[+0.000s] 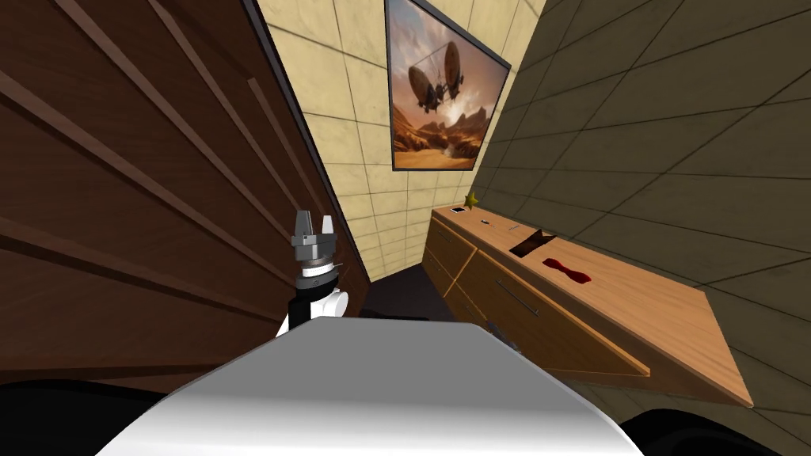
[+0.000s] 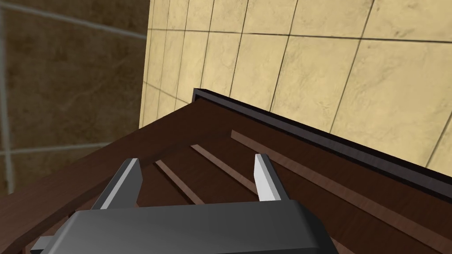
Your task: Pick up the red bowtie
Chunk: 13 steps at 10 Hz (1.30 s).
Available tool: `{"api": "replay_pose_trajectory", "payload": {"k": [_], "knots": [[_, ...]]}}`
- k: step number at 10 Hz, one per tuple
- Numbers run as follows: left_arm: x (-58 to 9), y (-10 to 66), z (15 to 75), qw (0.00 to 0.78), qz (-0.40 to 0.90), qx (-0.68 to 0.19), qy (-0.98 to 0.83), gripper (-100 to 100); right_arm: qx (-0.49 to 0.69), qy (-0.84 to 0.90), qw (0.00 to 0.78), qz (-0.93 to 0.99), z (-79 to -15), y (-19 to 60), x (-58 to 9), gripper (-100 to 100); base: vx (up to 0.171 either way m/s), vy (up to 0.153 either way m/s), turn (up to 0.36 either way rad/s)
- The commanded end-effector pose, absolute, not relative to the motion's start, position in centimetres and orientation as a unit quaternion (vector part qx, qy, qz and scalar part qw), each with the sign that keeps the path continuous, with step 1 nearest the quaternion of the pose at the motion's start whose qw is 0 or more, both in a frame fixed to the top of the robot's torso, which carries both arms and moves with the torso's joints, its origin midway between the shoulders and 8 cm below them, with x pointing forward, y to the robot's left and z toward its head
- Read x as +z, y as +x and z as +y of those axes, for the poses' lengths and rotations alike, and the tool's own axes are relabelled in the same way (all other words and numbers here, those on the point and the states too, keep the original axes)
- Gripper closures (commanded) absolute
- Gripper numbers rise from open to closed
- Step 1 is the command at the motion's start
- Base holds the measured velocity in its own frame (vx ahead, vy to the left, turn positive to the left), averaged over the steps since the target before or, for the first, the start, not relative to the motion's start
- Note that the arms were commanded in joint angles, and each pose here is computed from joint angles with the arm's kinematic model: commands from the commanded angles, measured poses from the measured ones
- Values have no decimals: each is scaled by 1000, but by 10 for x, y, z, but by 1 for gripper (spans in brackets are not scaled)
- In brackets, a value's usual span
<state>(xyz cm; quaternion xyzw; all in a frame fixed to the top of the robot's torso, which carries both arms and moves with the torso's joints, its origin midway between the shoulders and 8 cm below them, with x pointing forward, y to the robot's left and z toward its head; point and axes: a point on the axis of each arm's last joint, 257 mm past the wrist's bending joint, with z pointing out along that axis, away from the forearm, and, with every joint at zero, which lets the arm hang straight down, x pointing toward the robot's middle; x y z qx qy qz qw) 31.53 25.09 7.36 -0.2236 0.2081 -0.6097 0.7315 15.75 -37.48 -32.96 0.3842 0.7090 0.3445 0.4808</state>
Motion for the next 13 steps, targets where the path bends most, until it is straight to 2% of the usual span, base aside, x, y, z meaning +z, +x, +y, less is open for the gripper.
{"api": "replay_pose_trajectory", "payload": {"k": [1, 9, 12, 13], "knots": [[74, 315, 251, 731, 208, -610, -224, 0, 323, 387, 451, 737, -386, 122, -346, -100, 52, 157, 33], [74, 315, 251, 731, 208, -610, -224, 0, 207, 400, 313, 836, -453, -42, -381, -100, 31, 110, 33], [74, 315, 251, 732, 208, -610, -224, 0, 195, 404, 306, 840, -461, -53, -384, -100, 11, 32, 7], [74, 315, 251, 732, 208, -610, -223, 0, 175, 394, 276, 859, -475, -83, -378, -100, 18, 37, 60]]}}
